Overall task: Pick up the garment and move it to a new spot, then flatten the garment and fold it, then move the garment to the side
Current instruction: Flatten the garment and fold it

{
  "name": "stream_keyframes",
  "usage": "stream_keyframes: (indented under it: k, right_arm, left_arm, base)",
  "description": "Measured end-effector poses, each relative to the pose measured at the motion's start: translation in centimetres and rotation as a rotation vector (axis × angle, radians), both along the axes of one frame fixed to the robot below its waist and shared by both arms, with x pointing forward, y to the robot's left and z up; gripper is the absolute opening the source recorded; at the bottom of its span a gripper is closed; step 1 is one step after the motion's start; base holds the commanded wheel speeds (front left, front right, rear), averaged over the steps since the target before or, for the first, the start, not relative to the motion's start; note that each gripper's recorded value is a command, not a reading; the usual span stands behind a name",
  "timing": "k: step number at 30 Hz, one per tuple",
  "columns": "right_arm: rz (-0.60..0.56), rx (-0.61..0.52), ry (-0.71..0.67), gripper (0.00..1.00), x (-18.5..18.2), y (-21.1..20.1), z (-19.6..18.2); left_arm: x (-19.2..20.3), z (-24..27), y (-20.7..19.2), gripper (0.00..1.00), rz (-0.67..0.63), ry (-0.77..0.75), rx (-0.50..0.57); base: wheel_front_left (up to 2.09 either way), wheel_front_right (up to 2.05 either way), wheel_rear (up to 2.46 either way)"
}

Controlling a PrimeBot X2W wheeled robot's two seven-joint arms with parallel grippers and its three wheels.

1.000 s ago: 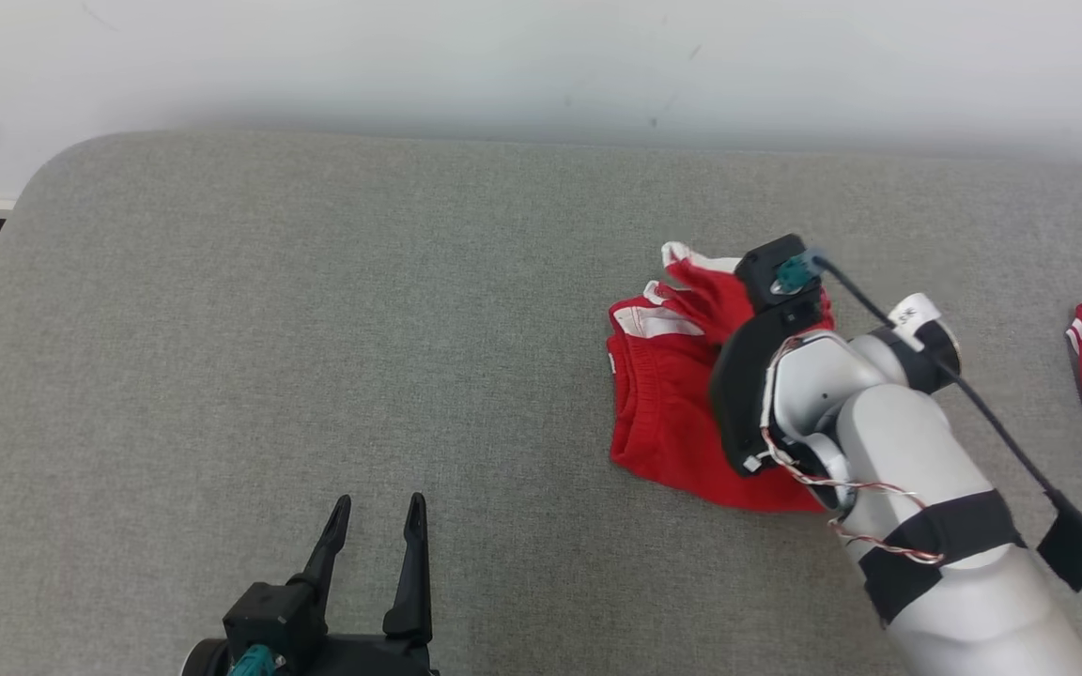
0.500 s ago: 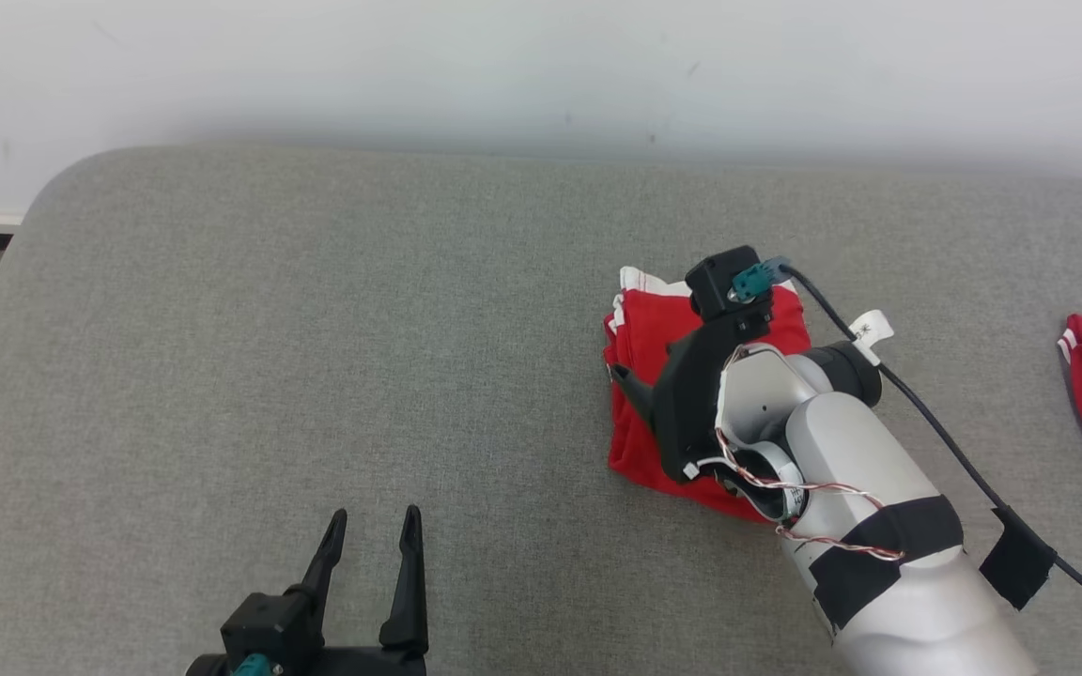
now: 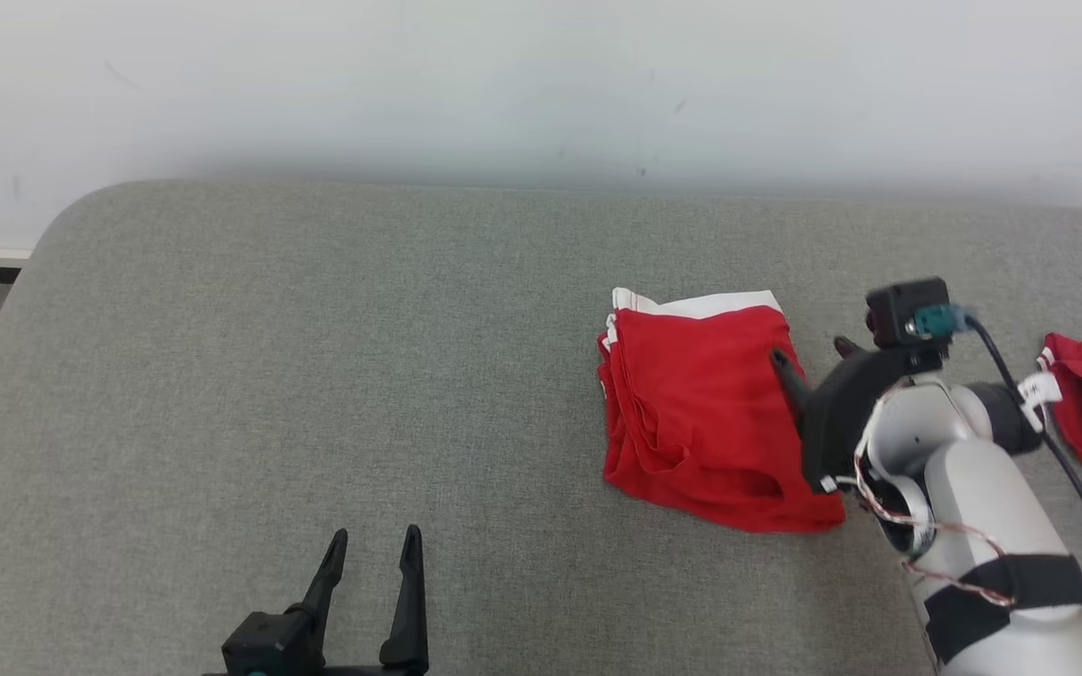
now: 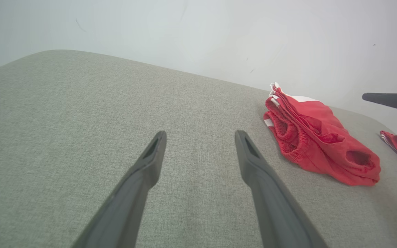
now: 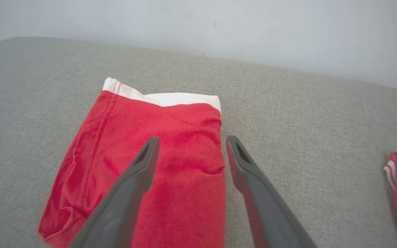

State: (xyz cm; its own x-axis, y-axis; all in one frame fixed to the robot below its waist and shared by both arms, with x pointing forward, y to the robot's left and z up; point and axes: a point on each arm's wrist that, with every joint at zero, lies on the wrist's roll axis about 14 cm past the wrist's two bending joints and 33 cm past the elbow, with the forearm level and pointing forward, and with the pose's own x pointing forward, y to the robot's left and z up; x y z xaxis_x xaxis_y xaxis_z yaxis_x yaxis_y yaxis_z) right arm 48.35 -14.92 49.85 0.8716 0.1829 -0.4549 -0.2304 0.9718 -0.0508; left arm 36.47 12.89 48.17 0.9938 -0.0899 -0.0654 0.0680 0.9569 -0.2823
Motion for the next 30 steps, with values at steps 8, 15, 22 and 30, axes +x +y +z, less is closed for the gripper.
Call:
stream_keyframes:
  k: [8, 15, 22, 30]
  right_arm:
    - [0.004, -0.04, -0.024, 0.0, -1.3, 0.6, -3.3]
    - [0.12, -0.055, 0.004, 0.0, -2.5, 5.2, -5.7]
    - [0.311, 0.016, 0.086, 0.0, -6.2, 11.8, -7.9]
    - [0.366, 0.212, 0.031, 0.43, -8.0, 15.1, -4.4]
  left_arm:
    - [0.1, -0.4, 0.0, 1.0, 0.001, 0.012, -0.003]
    - [0.4, -0.8, 0.4, 1.0, 0.012, 0.022, -0.002]
    - [0.5, -0.7, 0.7, 1.0, 0.025, 0.02, -0.004]
    - [0.3, -0.5, 1.1, 1.0, 0.036, 0.015, -0.005]
  base:
    - [0.0, 0.0, 0.0]
    - [0.0, 0.0, 0.0]
    - [0.0, 0.0, 0.0]
    - [0.0, 0.0, 0.0]
